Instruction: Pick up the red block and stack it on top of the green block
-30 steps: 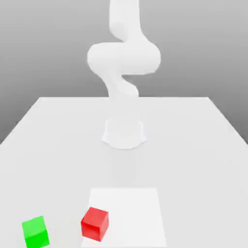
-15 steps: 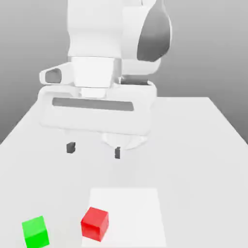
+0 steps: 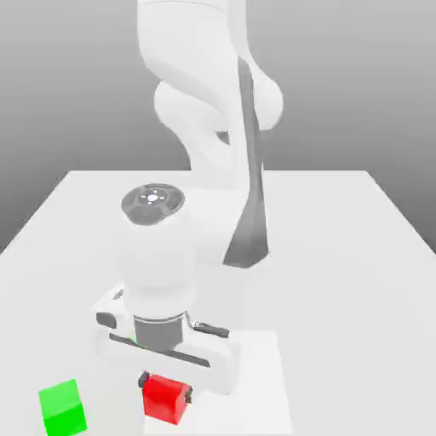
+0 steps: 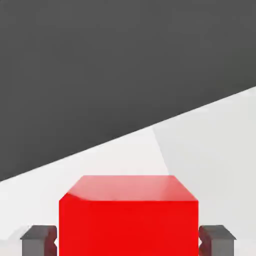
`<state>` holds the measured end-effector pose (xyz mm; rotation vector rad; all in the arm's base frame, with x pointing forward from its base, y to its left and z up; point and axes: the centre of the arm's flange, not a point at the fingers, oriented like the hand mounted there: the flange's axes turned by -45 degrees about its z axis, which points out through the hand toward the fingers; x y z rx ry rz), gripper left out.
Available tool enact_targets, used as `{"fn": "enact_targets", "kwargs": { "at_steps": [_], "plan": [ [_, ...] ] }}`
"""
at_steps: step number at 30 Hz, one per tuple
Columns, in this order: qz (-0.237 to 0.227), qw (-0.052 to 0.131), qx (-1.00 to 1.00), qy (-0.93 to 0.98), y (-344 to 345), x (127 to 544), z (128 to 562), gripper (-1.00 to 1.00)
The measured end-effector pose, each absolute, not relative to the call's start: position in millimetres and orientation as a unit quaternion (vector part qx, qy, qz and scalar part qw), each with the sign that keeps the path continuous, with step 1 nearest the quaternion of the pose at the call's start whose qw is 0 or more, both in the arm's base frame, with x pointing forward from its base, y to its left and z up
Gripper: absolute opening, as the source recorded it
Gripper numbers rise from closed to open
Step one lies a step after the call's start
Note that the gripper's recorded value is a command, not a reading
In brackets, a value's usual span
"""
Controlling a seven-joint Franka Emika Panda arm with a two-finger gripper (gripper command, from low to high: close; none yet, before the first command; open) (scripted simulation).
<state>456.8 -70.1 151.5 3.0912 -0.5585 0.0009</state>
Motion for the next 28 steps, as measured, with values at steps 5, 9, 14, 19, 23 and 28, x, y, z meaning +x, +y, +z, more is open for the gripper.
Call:
{"fn": "enact_targets", "kwargs": {
  "at_steps": [5,9,14,19,23,28],
  "plan": [
    [0.0,0.0,0.984,-0.178,-70.2,457.4,167.3,-1.0],
    [0.0,0.0,0.98,-0.199,-87.1,460.8,210.4,-1.0],
    [0.0,-0.001,0.944,-0.33,-198.3,472.8,235.0,-1.0],
    [0.0,0.0,0.938,-0.346,-212.7,472.5,188.5,1.0],
    [0.0,0.0,0.938,-0.346,-212.7,472.5,188.5,1.0],
    [0.0,0.0,0.938,-0.347,-213.7,472.9,223.7,1.0]
  ]
}}
